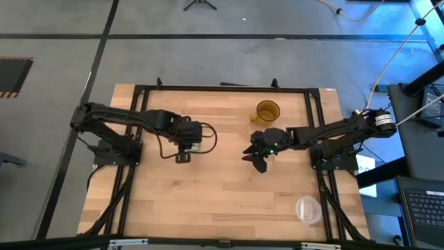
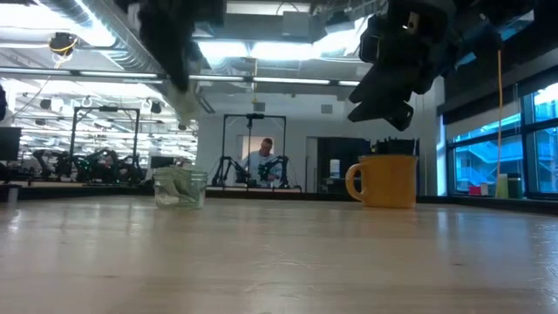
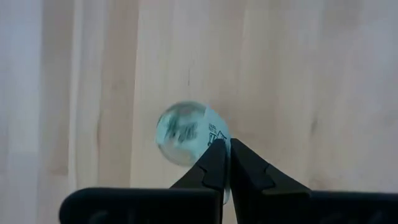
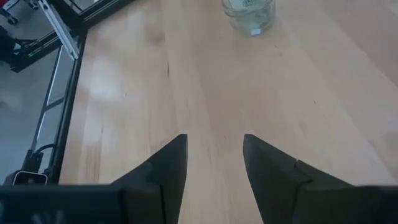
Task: Pick and place Stevia / Truvia into bins
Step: Put the stevia packet into the transparent container
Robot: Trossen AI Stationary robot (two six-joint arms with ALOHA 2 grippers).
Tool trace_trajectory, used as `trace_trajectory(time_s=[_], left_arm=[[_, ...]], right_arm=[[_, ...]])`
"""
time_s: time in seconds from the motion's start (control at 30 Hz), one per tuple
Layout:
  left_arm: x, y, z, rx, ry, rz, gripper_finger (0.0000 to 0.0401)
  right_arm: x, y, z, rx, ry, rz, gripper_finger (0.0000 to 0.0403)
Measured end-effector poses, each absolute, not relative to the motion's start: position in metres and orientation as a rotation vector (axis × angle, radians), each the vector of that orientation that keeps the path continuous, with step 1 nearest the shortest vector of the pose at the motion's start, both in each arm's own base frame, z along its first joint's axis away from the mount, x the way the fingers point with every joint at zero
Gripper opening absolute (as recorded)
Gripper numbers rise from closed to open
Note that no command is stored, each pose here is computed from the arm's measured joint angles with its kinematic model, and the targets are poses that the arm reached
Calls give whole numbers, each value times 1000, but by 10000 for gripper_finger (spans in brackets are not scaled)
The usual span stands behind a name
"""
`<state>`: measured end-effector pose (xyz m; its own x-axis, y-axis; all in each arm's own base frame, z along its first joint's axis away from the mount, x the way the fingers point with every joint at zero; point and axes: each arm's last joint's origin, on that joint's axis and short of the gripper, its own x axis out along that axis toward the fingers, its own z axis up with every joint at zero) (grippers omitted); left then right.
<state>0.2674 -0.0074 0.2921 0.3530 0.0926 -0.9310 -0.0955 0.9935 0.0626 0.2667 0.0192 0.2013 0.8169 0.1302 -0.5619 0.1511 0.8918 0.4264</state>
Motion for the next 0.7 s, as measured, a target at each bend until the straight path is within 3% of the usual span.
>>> trace_trajectory(time_s=[0.3,0.53,0.7], left_arm=[[263,10,240,-31,1257,84,5],[264,22,231,19,1228,168,5],[268,25,224,15,1248,121,5]], right_arm=[[267,19,201,478,619,-14,161],[267,17,201,465,608,-55,161],[267,15,201,467,606,-63,161]])
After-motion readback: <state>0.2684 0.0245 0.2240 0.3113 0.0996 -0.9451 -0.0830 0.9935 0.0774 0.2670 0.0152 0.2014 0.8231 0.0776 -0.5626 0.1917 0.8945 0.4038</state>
